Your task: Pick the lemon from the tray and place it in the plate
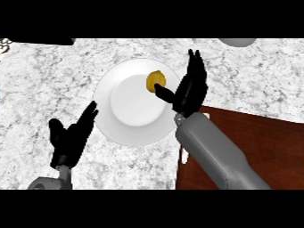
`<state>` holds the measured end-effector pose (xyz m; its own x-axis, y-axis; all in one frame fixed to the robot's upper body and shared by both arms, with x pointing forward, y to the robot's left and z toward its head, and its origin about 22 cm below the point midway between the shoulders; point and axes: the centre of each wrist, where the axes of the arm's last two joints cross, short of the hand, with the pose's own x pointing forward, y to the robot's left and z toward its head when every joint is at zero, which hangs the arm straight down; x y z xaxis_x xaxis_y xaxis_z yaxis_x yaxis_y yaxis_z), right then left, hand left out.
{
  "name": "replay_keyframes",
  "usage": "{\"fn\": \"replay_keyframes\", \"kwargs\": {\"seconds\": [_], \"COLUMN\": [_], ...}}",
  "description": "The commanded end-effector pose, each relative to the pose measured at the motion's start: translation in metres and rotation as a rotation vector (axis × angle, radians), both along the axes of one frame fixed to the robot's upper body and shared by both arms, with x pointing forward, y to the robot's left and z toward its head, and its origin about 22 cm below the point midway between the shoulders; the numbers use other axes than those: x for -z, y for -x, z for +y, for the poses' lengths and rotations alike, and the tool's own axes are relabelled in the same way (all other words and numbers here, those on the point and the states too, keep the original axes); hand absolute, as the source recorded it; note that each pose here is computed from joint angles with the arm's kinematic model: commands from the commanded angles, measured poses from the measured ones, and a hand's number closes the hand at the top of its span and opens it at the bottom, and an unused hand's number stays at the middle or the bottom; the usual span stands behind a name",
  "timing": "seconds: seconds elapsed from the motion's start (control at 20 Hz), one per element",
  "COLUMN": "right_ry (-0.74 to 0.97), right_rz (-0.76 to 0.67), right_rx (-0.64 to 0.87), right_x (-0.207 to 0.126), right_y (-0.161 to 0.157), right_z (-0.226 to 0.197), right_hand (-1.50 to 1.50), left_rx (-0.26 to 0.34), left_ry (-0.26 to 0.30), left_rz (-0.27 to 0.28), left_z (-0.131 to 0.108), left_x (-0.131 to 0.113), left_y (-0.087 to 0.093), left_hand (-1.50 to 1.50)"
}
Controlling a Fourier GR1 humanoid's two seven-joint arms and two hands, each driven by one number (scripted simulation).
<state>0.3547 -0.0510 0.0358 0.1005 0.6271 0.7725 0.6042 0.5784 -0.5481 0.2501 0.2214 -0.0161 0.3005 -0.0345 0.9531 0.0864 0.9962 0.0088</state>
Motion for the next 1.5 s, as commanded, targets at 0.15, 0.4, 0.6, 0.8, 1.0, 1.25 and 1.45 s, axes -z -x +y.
{"fn": "replay_keyframes", "kwargs": {"seconds": [0.15, 0.4, 0.6, 0.8, 1.0, 1.25, 1.45], "right_ry": [-0.251, -0.374, -0.37, -0.383, -0.321, -0.29, -0.268], "right_rz": [-0.143, -0.123, -0.069, -0.049, 0.007, 0.041, 0.065], "right_rx": [0.042, -0.083, -0.201, -0.268, -0.29, -0.286, -0.273], "right_x": [0.007, 0.02, 0.032, 0.038, 0.042, 0.044, 0.049], "right_y": [0.009, 0.064, 0.112, 0.151, 0.164, 0.203, 0.222], "right_z": [0.008, 0.022, 0.014, 0.02, 0.02, 0.02, 0.015], "right_hand": [-1.5, -1.5, -1.5, -1.5, -1.5, -1.5, -1.5], "left_rx": [-0.034, -0.064, -0.088, -0.1, -0.08, -0.095, -0.099], "left_ry": [-0.009, 0.003, -0.013, -0.005, -0.004, -0.008, 0.001], "left_rz": [0.053, 0.076, 0.065, 0.06, 0.072, 0.09, 0.068], "left_z": [0.016, 0.009, 0.012, 0.017, 0.016, 0.022, 0.029], "left_x": [0.02, 0.014, 0.01, 0.006, 0.014, 0.022, 0.022], "left_y": [0.009, 0.007, 0.016, 0.015, 0.019, 0.015, 0.02], "left_hand": [0.0, 0.0, 0.0, 0.0, 0.0, 0.0, 0.0]}}
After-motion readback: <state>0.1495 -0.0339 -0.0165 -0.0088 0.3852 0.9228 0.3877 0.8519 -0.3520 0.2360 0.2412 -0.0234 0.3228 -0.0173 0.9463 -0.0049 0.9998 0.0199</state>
